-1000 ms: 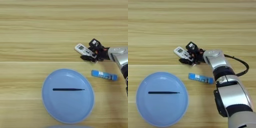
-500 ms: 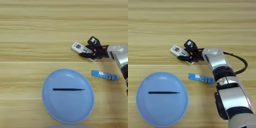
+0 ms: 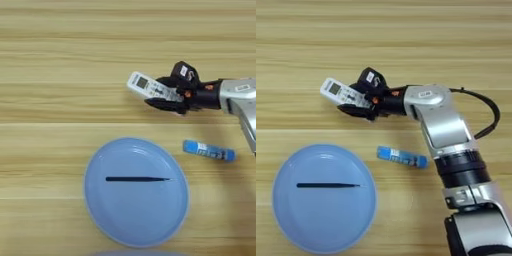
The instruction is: Move the objects on the table
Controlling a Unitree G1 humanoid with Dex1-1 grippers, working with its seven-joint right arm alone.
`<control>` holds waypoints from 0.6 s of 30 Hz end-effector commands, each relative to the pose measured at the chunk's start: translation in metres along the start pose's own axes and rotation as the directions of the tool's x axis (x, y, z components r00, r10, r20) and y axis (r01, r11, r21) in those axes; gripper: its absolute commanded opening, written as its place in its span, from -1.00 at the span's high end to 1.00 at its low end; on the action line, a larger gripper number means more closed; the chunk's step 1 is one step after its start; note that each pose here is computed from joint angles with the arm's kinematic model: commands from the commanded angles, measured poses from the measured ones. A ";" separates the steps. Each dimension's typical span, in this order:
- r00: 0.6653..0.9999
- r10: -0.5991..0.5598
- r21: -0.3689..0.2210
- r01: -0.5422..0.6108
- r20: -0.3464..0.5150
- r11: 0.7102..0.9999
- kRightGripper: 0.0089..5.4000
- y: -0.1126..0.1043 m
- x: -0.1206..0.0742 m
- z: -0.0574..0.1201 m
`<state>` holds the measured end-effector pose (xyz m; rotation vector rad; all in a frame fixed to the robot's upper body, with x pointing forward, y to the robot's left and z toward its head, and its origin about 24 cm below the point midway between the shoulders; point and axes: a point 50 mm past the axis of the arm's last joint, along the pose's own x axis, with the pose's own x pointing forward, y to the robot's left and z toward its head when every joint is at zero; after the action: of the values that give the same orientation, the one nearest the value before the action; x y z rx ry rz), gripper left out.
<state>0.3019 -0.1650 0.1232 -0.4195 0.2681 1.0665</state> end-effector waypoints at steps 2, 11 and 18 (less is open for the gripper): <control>0.998 -0.019 -0.122 0.026 0.062 0.992 -0.07 0.000 -0.016 0.032; 0.996 0.065 -0.151 -0.054 0.067 0.987 -0.07 0.020 -0.019 0.034; 0.988 0.138 -0.170 -0.125 0.070 0.977 -0.07 0.034 -0.022 0.035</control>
<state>0.2621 -0.1528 0.1339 -0.4355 0.2289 1.2482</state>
